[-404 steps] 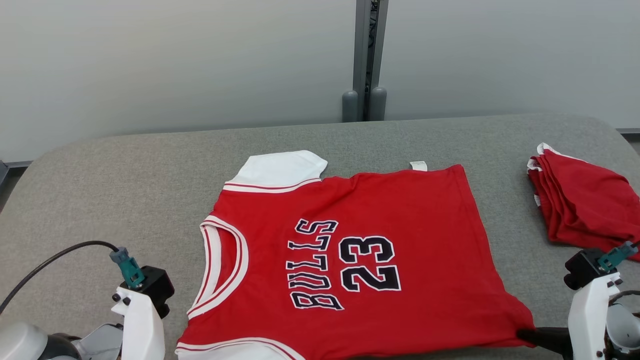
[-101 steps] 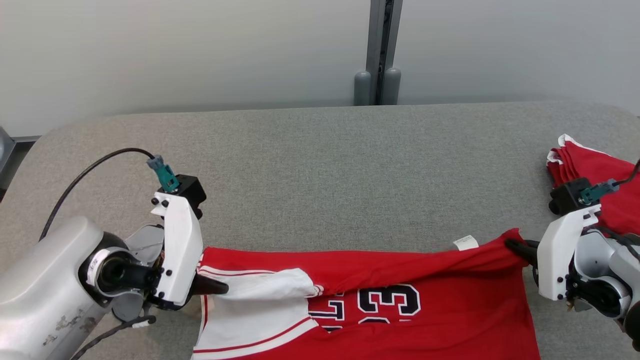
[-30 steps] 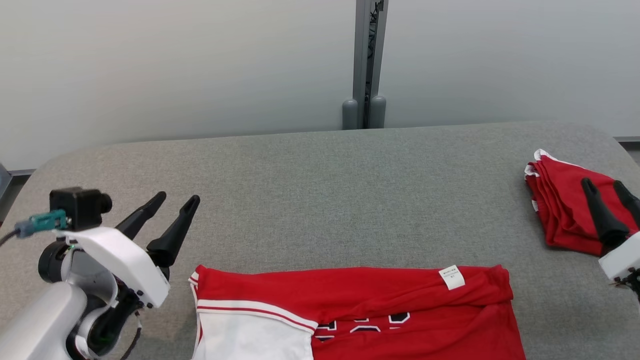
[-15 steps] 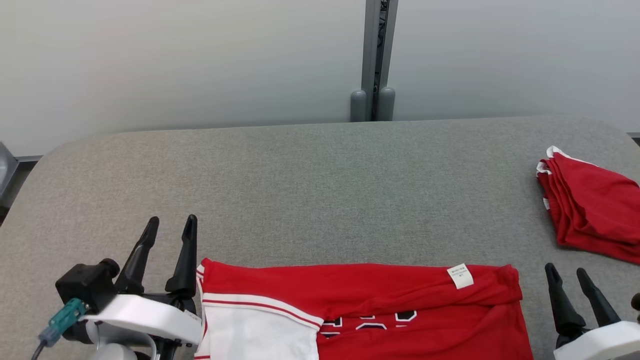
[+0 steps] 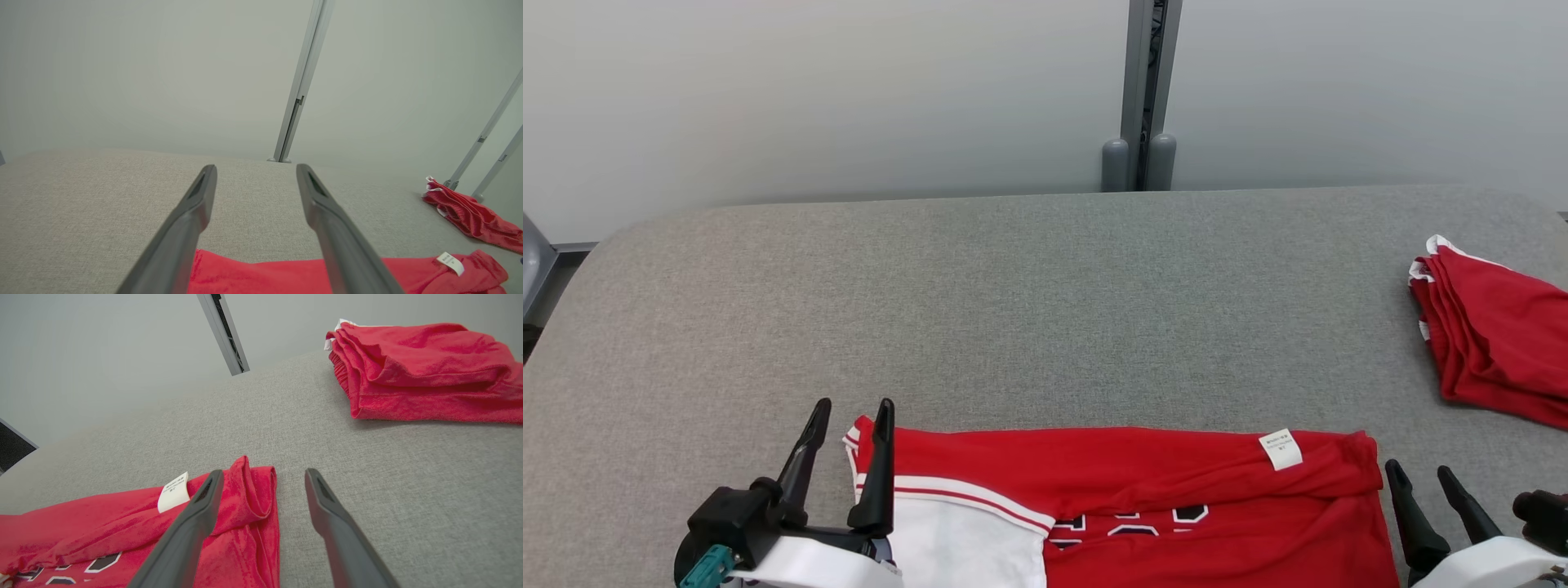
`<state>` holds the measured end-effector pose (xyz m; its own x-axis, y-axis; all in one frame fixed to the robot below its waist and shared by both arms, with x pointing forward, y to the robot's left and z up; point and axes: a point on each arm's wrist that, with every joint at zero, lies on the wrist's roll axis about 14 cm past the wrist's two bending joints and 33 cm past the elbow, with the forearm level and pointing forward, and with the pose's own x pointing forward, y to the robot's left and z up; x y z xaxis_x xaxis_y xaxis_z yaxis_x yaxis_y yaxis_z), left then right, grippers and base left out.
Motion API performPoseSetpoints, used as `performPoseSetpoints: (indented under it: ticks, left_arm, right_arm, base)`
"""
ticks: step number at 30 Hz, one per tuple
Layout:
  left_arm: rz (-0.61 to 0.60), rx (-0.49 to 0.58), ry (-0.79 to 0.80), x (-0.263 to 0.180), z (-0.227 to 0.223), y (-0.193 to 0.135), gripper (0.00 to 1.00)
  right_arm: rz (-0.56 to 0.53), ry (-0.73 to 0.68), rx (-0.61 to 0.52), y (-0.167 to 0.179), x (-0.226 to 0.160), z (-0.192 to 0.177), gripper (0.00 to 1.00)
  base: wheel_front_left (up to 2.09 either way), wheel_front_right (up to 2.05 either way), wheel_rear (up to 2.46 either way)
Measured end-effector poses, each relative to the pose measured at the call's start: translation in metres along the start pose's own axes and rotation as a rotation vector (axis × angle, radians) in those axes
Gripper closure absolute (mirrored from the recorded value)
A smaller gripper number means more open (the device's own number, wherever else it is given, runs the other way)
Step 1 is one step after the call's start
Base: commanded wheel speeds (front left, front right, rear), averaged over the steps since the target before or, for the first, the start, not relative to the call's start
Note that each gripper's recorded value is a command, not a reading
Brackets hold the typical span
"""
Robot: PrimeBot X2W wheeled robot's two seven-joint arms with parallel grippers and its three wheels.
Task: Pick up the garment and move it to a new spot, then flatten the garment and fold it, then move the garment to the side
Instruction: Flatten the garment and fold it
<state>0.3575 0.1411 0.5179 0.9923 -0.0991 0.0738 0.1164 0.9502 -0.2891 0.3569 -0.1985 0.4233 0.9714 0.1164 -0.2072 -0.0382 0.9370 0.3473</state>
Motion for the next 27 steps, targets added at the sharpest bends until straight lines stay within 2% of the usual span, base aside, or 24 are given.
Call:
performPoseSetpoints:
  ticks: [7,15,20,21,22,23,27]
  left_arm:
    - [-0.019,-0.013,0.016,0.0,-0.012,-0.006,0.0]
    - [-0.033,-0.012,0.026,0.002,-0.018,-0.008,0.0]
    - [-0.019,-0.008,0.035,0.001,-0.022,-0.002,0.0]
    - [-0.017,-0.006,0.036,0.001,-0.022,-0.002,0.0]
    - [-0.019,-0.009,0.037,0.0,-0.023,-0.002,0.0]
    - [-0.016,-0.008,0.037,0.0,-0.023,-0.001,0.0]
    - [-0.01,-0.01,0.032,0.0,-0.022,0.001,0.0]
  right_arm:
    - [-0.018,0.126,0.002,-0.004,0.009,-0.025,0.0]
    - [-0.056,0.31,0.075,-0.005,0.014,-0.059,0.0]
    - [-0.036,0.362,0.114,0.005,0.018,-0.066,0.0]
    - [-0.03,0.37,0.124,0.007,0.019,-0.067,0.44]
    - [-0.027,0.377,0.137,0.009,0.019,-0.068,0.77]
    - [-0.024,0.383,0.141,0.01,0.019,-0.069,1.0]
    - [-0.013,0.389,0.166,0.016,0.019,-0.07,1.0]
  base:
    - [0.0,0.0,0.0]
    - [0.0,0.0,0.0]
    - [0.0,0.0,0.0]
    - [0.0,0.0,0.0]
    - [0.0,0.0,0.0]
    - [0.0,0.0,0.0]
    - [0.0,0.0,0.0]
